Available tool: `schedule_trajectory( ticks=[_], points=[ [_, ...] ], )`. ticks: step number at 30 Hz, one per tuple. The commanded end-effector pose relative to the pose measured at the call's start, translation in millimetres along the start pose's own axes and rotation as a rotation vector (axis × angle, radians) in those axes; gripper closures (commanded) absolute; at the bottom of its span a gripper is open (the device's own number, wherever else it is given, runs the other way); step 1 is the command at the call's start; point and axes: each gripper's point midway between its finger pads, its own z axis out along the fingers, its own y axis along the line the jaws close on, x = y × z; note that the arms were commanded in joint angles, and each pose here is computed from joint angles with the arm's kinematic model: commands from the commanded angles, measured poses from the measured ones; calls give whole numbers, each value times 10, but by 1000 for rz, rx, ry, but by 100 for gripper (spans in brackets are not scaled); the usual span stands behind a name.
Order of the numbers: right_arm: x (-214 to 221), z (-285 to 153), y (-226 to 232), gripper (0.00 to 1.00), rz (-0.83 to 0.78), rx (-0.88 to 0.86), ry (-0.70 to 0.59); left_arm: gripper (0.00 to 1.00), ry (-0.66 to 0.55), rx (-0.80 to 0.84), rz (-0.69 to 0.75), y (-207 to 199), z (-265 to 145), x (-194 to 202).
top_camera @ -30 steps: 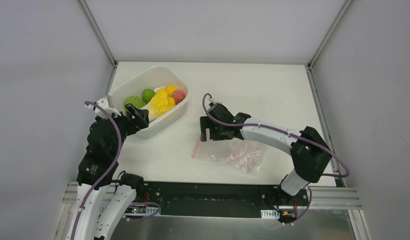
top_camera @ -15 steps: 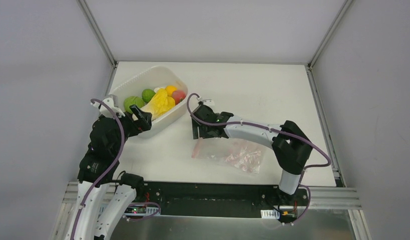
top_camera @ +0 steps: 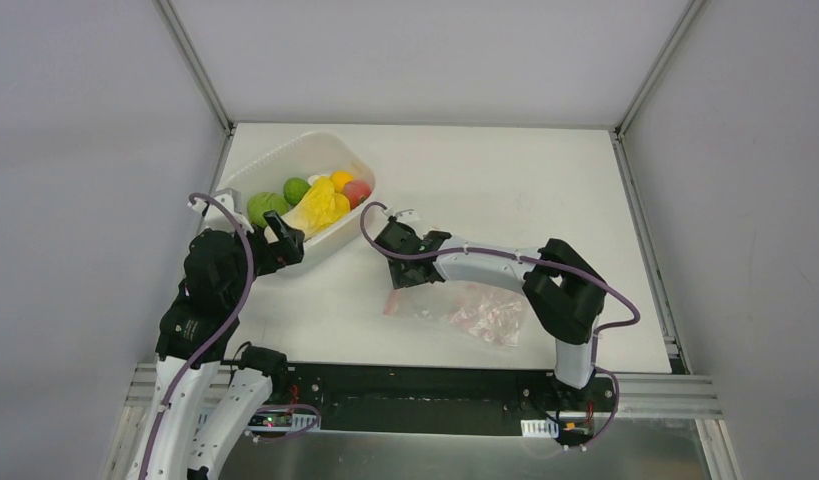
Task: Place the food in the zip-top bag and seal the zipper
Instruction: Pick up the zipper food storage bag at the center of the board.
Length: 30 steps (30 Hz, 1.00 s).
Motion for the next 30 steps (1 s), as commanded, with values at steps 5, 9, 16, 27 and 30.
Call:
schedule_trajectory(
  ticks=[5, 9, 16, 27, 30],
  points=[
    [-118, -24, 104, 63, -35, -28, -12, 0, -10, 5, 37, -15, -57, -84],
    [-75, -17, 152, 75, -46, -53, 11, 0, -12, 4, 44, -16, -75, -108],
    [-90, -31, 190, 57, -22, -66, 13, 0, -12, 0, 42, -20, -73, -132],
    [-16, 58, 188, 76, -32, -67, 23, 0, 14, 0, 42, -17, -19, -52],
    [-49, 19, 233, 95, -30, -92, 13, 0, 19, 13, 53, -45, -7, -59]
  ],
)
